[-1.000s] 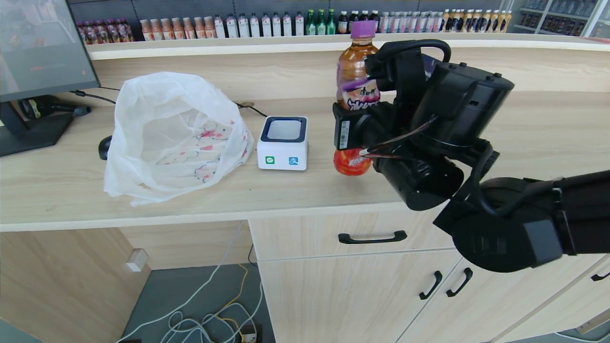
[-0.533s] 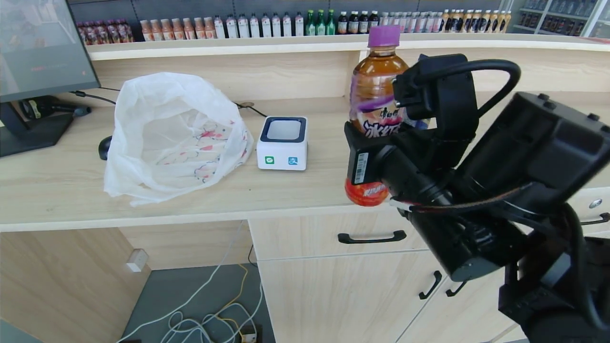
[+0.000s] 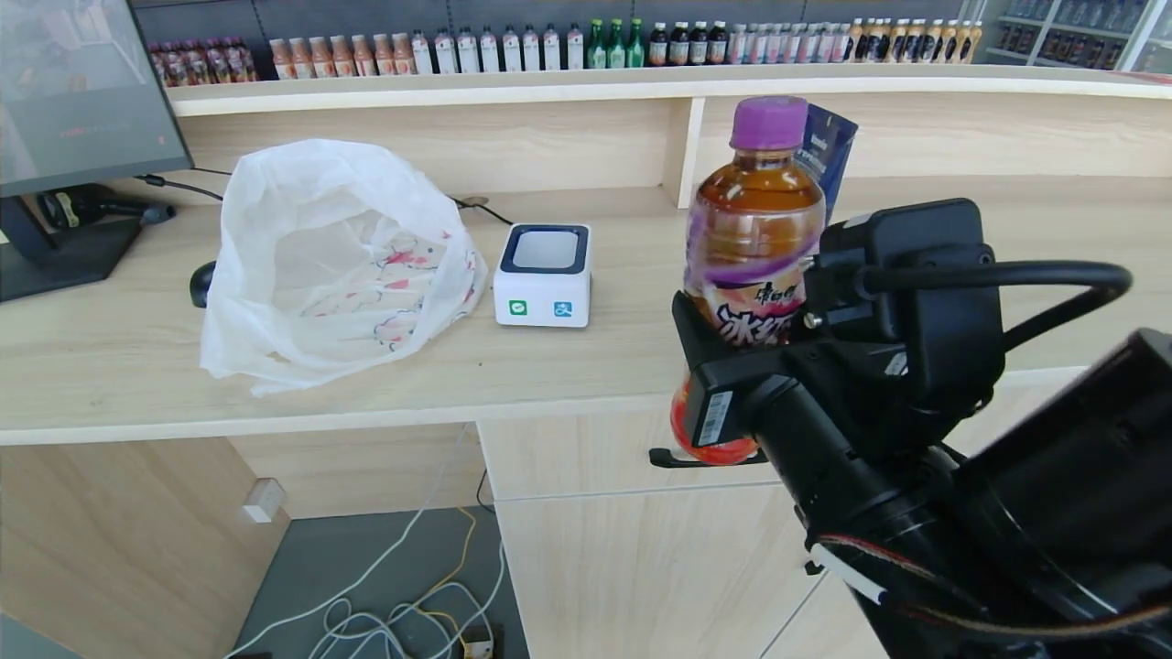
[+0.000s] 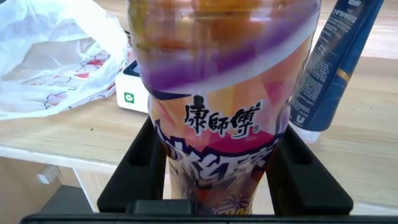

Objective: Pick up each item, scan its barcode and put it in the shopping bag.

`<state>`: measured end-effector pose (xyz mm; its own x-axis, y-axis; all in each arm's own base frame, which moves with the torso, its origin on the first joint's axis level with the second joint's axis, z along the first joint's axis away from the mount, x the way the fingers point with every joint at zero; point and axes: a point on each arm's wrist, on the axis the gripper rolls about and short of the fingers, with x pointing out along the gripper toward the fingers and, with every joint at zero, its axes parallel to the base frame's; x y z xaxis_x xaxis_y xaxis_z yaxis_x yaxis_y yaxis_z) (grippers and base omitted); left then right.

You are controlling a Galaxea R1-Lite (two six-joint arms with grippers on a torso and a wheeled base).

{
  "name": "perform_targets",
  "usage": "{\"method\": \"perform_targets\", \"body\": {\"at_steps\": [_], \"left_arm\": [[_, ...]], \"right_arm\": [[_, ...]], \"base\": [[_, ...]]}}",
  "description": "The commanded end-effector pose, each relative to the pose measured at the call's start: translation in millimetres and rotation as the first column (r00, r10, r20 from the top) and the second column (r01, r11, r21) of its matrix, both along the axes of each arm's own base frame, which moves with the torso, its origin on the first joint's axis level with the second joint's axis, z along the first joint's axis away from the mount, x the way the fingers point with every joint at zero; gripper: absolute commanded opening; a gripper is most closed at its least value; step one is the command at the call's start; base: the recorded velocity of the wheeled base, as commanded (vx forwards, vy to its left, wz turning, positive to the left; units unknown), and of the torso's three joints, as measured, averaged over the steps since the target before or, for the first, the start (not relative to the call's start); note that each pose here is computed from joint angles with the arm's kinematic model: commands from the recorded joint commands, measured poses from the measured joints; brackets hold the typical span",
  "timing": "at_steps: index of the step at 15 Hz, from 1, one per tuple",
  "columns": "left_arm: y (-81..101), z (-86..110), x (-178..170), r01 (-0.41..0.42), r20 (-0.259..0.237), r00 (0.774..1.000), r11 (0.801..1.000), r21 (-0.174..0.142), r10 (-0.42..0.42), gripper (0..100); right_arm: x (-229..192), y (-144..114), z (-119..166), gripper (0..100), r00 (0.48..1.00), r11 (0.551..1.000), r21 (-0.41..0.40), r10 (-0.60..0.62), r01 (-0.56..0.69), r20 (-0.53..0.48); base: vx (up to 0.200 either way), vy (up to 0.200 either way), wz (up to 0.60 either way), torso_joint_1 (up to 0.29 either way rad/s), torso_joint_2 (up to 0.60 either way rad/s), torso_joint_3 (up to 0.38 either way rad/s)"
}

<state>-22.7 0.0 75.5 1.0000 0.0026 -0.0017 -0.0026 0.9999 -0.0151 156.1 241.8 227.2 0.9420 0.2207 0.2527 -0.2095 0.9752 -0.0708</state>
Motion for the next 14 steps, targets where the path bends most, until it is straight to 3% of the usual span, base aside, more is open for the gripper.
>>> {"method": "perform_targets", "body": {"at_steps": [1, 6, 10, 14], "left_arm": [[0.0, 0.0, 0, -0.001, 0.0, 1.0, 1.0, 0.0, 0.001, 100], [0.0, 0.0, 0, -0.001, 0.0, 1.0, 1.0, 0.0, 0.001, 100], [0.0, 0.0, 0, -0.001, 0.0, 1.0, 1.0, 0.0, 0.001, 100], [0.0, 0.0, 0, -0.001, 0.0, 1.0, 1.0, 0.0, 0.001, 100]], "right_arm": [[-5, 1, -8, 0, 1.0, 1.0, -0.013, 0.014, -0.014, -0.01], [-28, 0, -34, 0, 0.997, 0.995, -0.056, 0.077, -0.079, -0.029], [-42, 15, -40, 0, 0.996, 0.991, -0.105, 0.078, -0.082, -0.042], [-44, 14, -34, 0, 0.998, 0.98, -0.186, 0.065, -0.063, 0.003]], "base": [[0.0, 0.0, 0.0, 0.0, 0.0, 0.0], [0.0, 0.0, 0.0, 0.0, 0.0, 0.0], [0.0, 0.0, 0.0, 0.0, 0.0, 0.0], [0.0, 0.0, 0.0, 0.0, 0.0, 0.0]]}}
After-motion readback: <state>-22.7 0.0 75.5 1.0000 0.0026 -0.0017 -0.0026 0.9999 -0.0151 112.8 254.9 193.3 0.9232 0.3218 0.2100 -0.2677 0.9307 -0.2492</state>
